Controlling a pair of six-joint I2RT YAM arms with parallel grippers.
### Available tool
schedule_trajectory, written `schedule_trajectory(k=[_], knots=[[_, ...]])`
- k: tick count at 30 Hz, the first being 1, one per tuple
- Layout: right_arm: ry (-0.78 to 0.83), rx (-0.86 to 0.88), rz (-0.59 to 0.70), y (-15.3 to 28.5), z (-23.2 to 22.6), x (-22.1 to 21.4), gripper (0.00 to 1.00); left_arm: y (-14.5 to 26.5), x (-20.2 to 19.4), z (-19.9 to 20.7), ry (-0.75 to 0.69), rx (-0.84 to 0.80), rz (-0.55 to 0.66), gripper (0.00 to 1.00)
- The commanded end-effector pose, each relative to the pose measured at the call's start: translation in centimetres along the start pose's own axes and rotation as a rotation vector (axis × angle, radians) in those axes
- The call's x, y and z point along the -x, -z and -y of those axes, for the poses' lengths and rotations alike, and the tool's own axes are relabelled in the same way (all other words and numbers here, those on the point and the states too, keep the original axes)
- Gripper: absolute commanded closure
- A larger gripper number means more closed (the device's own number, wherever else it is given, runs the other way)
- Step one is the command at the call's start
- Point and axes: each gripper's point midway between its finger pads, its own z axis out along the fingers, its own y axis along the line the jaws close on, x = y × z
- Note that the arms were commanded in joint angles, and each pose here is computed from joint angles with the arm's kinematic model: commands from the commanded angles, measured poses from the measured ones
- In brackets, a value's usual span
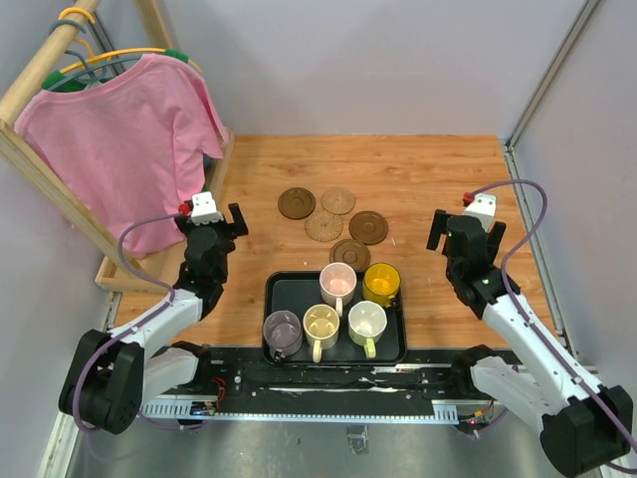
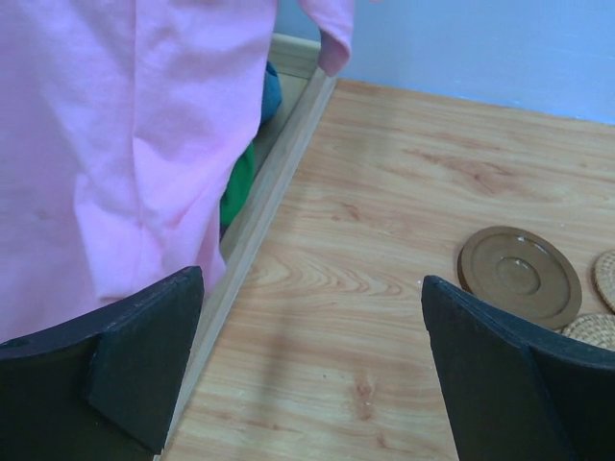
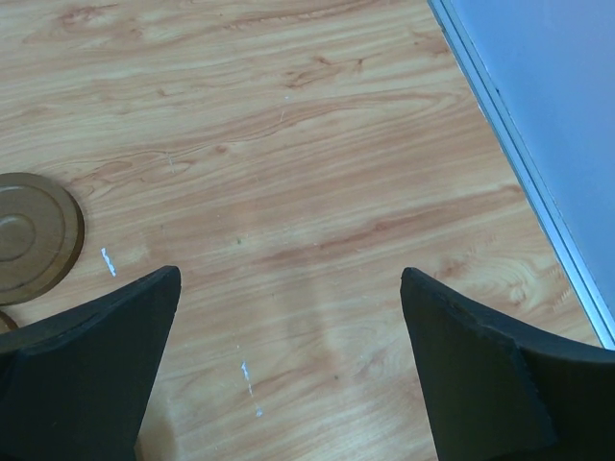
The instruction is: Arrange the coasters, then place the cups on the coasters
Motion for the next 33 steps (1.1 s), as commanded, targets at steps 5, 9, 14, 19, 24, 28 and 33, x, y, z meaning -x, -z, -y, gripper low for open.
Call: schedule_trajectory(k=[5, 9, 14, 19, 24, 28, 33], knots=[[0.131, 0.027, -0.039, -3.2, -3.1, 2.9, 0.06, -1.5, 2.5, 2.1, 0.107, -0.039, 0.028, 0.00], [0.156, 0.092, -0.065, -5.0, -5.7, 3.2, 0.18, -2.2, 2.8, 3.7, 0.162, -0.090, 0.026, 0.16], [0.163, 0.239, -0.070, -6.7, -10.0, 3.6, 0.35, -3.9, 1.2, 5.8, 0.113, -0.146, -0.063, 0.61], [0.168, 0.321, -0.127, -8.3, -13.1, 2.8, 0.99, -5.3, -0.9, 9.4, 0.105, -0.275, -0.152, 0.99], [0.139, 0.409, -0.188, -9.0, -15.7, 1.1, 0.97, -6.2, -2.2, 13.1, 0.104, -0.392, -0.207, 0.74], [0.119, 0.475, -0.256, -9.2, -17.4, -0.4, 0.95, -6.8, -3.8, 15.9, 0.066, -0.459, -0.250, 0.30], [0.095, 0.572, -0.328, -8.8, -19.6, -2.1, 0.99, -8.4, -5.3, 18.6, 0.053, -0.496, -0.291, 0.28]])
